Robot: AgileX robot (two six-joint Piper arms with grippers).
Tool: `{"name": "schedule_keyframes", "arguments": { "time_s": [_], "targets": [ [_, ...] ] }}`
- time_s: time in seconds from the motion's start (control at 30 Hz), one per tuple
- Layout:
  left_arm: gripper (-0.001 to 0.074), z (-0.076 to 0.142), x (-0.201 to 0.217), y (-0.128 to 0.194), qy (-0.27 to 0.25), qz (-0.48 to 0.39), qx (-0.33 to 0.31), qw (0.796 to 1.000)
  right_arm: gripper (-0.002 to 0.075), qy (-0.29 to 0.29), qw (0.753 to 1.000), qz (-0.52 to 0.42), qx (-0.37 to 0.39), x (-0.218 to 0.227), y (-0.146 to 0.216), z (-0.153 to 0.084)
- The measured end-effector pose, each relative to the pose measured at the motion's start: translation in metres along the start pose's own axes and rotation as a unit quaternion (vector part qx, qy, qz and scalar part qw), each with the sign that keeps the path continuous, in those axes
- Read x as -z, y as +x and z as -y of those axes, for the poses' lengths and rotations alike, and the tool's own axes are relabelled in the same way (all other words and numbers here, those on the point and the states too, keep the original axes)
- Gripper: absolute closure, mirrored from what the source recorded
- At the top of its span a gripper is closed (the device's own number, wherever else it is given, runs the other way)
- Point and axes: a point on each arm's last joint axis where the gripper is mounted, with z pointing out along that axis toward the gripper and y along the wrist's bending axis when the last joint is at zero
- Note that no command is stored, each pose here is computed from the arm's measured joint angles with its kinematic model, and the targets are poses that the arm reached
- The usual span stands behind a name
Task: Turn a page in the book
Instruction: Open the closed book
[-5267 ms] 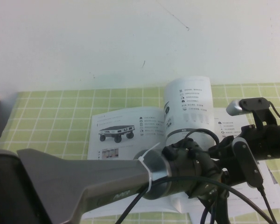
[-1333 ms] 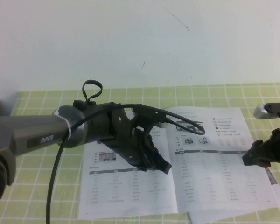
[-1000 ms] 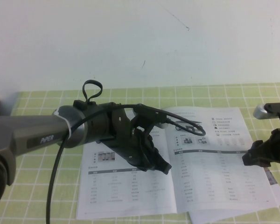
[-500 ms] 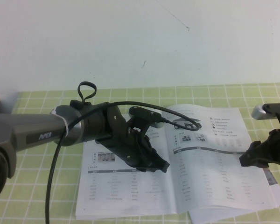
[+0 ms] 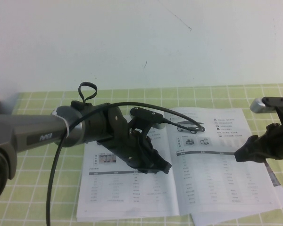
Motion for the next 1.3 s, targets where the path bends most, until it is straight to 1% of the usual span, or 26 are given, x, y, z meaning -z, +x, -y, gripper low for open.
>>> {"name": "schedule_keyframes", "arguments": {
  "time_s": [0.13,0.23,0.33,0.43,0.5,0.57,0.63,0.73,0.8,0.9,0.97,1.03,1.1,1.17,1.23,1.3],
  "targets": [
    [0.0738,0.0,0.0,0.0,0.001,0.0,-0.001,1.0,0.0337,-0.002,1.0,-0.001,0.003,0.0,0.0,0.0],
    [0.0738,0.0,0.0,0.0,0.001,0.0,-0.004,1.0,0.0387,-0.001,1.0,-0.007,0.011,0.001,0.001,-0.001],
    [0.0738,0.0,0.0,0.0,0.001,0.0,-0.007,1.0,0.0491,-0.015,0.999,-0.014,0.033,0.012,0.001,-0.009],
    [0.0738,0.0,0.0,0.0,0.001,-0.001,-0.013,1.0,0.0638,-0.026,0.997,-0.002,0.074,0.04,-0.003,-0.027],
    [0.0738,0.0,0.0,0.0,0.001,-0.001,-0.017,1.0,0.0686,-0.018,0.995,0.013,0.096,0.061,-0.002,-0.039],
    [0.0738,0.0,0.0,0.0,0.001,-0.001,-0.018,1.0,0.0704,0.014,0.992,0.022,0.12,0.08,0.003,-0.051],
    [0.0738,0.0,0.0,0.0,0.001,-0.001,-0.019,1.0,0.0714,0.07,0.988,0.013,0.139,0.09,0.014,-0.058],
    [0.0738,0.0,0.0,0.0,0.001,0.0,-0.02,1.0,0.0718,0.15,0.976,-0.01,0.154,0.087,0.03,-0.055],
    [0.0738,0.0,0.0,0.0,0.001,0.0,-0.02,1.0,0.0718,0.179,0.971,-0.015,0.157,0.079,0.034,-0.049],
    [0.0738,0.0,0.0,0.0,0.001,0.001,-0.021,1.0,0.0718,0.193,0.973,0.01,0.129,0.063,0.031,-0.038],
    [0.0738,0.0,0.0,0.0,0.002,0.002,-0.019,1.0,0.0718,0.187,0.979,0.021,0.085,0.051,0.028,-0.033],
    [0.0738,0.0,0.0,0.0,0.003,0.002,-0.018,1.0,0.0696,0.177,0.983,0.016,0.045,0.038,0.028,-0.027],
    [0.0738,0.001,0.0,-0.001,0.004,0.003,-0.017,1.0,0.0629,0.172,0.985,0.009,0.026,0.029,0.026,-0.022],
    [0.0738,0.001,0.0,-0.001,0.004,0.003,-0.018,1.0,0.053,0.169,0.986,-0.001,0.015,0.02,0.026,-0.017],
    [0.0738,0.001,0.0,-0.001,0.004,0.003,-0.019,1.0,0.0407,0.167,0.986,-0.007,0.007,0.013,0.026,-0.014],
    [0.0738,0.001,0.0,-0.001,0.005,0.003,-0.02,1.0,0.033,0.165,0.986,-0.013,0.001,0.008,0.027,-0.012]
  ]
}}
